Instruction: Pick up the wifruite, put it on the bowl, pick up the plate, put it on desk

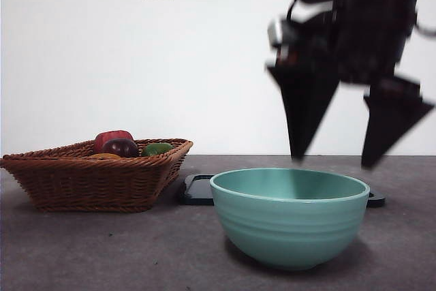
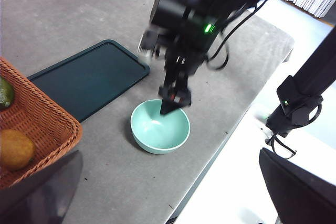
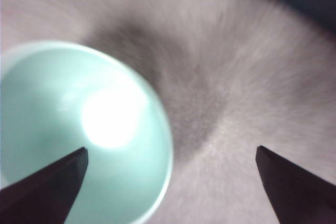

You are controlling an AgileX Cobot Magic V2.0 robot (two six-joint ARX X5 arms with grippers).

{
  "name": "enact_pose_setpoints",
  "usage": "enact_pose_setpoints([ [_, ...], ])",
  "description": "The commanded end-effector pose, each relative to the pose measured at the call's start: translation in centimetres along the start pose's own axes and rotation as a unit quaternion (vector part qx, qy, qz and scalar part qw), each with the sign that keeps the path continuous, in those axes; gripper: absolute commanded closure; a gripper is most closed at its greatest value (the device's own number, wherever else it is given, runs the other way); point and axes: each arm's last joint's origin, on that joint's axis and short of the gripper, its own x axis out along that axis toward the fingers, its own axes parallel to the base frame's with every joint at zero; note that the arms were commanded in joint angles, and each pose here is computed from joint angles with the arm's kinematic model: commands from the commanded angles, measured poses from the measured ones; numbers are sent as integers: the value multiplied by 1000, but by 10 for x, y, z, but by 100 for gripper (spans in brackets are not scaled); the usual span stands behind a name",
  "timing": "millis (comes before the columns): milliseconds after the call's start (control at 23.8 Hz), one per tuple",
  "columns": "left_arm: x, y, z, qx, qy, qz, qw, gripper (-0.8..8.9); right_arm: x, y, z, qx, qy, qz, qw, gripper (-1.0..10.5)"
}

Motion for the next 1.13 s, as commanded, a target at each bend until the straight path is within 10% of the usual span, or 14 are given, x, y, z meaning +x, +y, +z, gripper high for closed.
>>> enact_pose_setpoints([
  [42,-2,-1,3,12,-9,-5,1000,190,-32,7,1,-17,-53,7,998,403],
  [378,-2,-1,3,12,-9,-5,1000,190,-147,14,-76,-39,-218,32,975,335],
  [840,-2,-1,3,12,-9,-5,1000,190,-212,8,-182,-71,-400,57,912,335],
  [1133,-2,-1,3,14,-9,-5,1000,197,-213,7,-185,-72,-406,57,909,336],
])
